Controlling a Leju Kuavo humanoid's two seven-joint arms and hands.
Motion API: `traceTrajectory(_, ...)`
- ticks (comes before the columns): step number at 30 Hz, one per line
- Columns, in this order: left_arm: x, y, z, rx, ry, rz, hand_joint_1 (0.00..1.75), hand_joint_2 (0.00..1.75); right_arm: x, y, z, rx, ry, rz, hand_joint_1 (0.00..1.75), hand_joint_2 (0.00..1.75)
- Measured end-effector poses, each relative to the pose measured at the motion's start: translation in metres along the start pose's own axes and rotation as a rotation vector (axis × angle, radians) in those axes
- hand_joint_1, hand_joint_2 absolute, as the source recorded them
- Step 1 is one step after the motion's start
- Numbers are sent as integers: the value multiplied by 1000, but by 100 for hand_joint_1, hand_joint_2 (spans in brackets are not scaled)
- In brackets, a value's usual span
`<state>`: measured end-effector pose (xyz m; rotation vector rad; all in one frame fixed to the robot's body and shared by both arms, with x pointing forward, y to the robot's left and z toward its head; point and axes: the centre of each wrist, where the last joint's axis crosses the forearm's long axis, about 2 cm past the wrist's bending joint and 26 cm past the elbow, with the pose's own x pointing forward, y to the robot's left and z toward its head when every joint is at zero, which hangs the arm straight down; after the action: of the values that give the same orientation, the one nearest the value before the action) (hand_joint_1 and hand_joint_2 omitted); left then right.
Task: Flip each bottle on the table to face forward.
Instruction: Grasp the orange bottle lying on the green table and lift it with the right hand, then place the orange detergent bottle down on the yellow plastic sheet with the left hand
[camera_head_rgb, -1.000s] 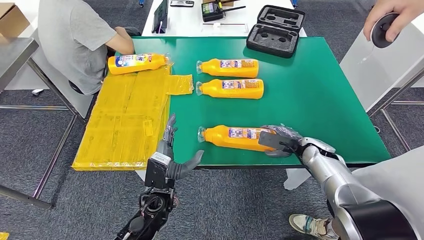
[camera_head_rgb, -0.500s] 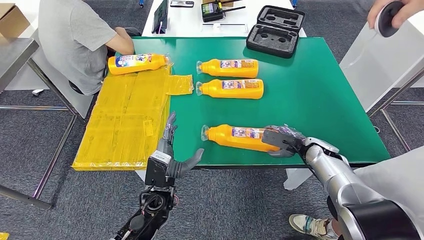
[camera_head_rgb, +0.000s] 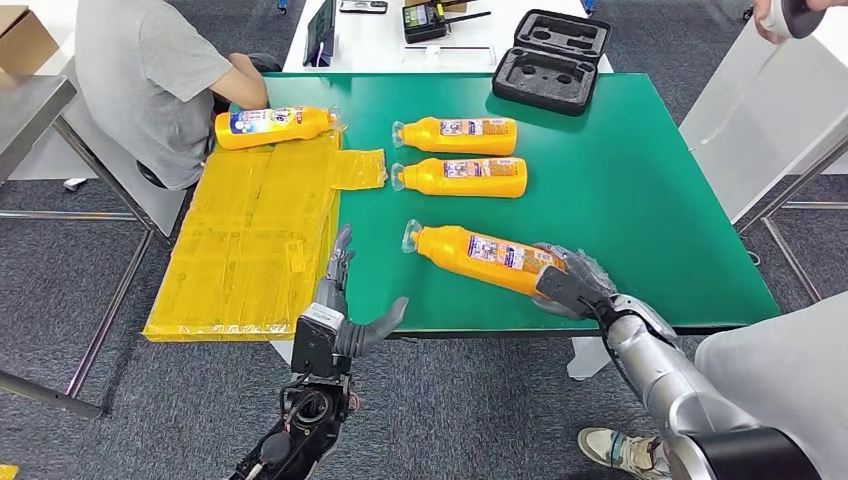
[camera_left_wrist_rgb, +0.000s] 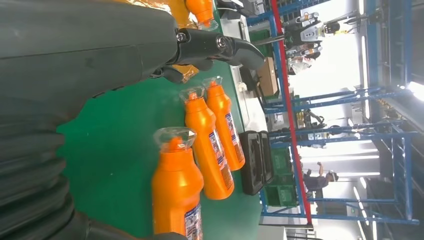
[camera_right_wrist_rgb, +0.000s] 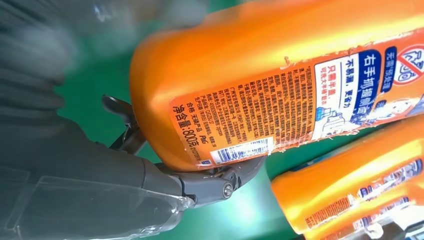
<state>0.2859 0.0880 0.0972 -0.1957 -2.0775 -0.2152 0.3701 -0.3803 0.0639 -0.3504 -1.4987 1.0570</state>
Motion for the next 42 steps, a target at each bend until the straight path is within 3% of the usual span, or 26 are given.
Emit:
traceTrajectory(12, 6, -2, 1, 26, -14, 29, 0, 175, 7, 8, -3, -135, -29, -175, 175, 175)
traceTrajectory(18, 8, -2, 4, 35, 0, 122, 0, 175, 17, 14, -6, -204, -96, -377, 175, 175)
traceTrajectory(26, 8, -1, 5, 44, 15, 207, 0, 175, 29, 18, -9, -225, -170, -439, 175, 175)
traceTrajectory(33, 0, -11, -3, -14, 63, 620, 0, 175, 74, 44, -19, -190, -379, -637, 175, 175)
traceTrajectory(42, -5, -13, -6, -47, 72, 718, 0, 175, 126, 88, -18, 24, -565, -763, 175, 175)
